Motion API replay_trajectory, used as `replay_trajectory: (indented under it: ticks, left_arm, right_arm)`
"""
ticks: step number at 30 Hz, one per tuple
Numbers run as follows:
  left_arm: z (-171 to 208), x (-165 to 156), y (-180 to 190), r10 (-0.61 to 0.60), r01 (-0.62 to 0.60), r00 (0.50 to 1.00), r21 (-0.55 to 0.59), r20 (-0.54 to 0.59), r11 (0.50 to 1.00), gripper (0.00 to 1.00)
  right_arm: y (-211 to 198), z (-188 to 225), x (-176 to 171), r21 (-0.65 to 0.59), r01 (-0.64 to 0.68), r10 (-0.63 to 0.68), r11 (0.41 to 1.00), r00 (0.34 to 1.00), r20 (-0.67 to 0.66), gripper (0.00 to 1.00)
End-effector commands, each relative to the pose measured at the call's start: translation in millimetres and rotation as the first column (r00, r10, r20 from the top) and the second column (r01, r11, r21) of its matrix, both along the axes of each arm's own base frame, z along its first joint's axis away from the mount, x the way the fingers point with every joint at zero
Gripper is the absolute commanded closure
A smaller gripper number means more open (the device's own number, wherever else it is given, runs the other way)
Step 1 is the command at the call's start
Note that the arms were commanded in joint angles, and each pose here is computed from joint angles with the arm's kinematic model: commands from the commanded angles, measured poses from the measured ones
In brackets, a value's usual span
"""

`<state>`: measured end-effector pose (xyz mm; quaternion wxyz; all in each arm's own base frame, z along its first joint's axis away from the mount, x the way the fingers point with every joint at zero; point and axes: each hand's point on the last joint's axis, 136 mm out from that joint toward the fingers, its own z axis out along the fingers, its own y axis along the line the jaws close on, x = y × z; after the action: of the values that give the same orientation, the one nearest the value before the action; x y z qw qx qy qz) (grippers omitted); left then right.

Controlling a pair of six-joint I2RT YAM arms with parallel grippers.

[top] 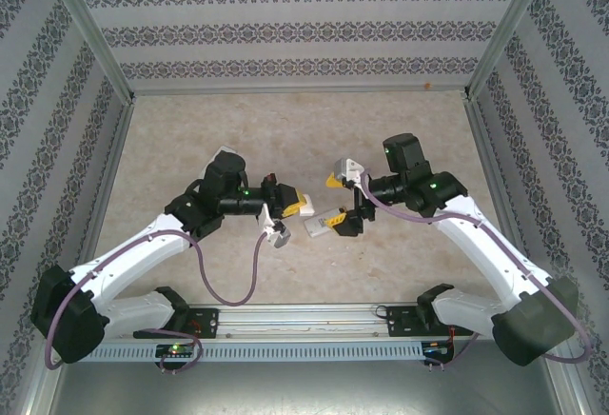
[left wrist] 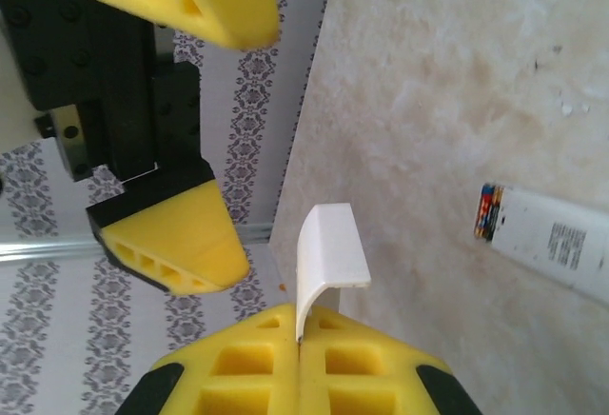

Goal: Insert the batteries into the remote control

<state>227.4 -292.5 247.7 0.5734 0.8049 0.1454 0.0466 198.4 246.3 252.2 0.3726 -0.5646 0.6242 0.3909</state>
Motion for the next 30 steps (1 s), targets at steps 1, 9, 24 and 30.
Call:
replay_trajectory:
  ticks: [1,9,24,30]
  left_arm:
    - [3.0,-7.2,-7.1,-0.079,0.073,0.984,0.038,0.161,0.997,1.00]
    - [13.1,-18.5,-18.5,-0.154,0.140,0.962,0.077,0.224,0.987,1.00]
    - [17.2,-16.9,-29.6,-0.156,0.149,0.959,0.047,0.235,0.988,1.00]
    - [24.1,-19.9,-30.1,-0.138,0.141,0.969,0.003,0.205,0.990,0.73]
  right_arm:
    - [8.4,19.7,-13.4,0.080,-0.169,0.159,0.982,0.979,0.124,0.02]
    - [24.6,4.6,-5.1,-0.015,-0.218,0.218,0.976,0.963,0.159,0.02]
    - [30.0,-13.1,-4.6,-0.114,-0.229,0.250,0.967,0.940,0.233,0.37]
    - [27.4,-12.8,0.6,-0.151,-0.207,0.243,0.966,0.930,0.275,0.43]
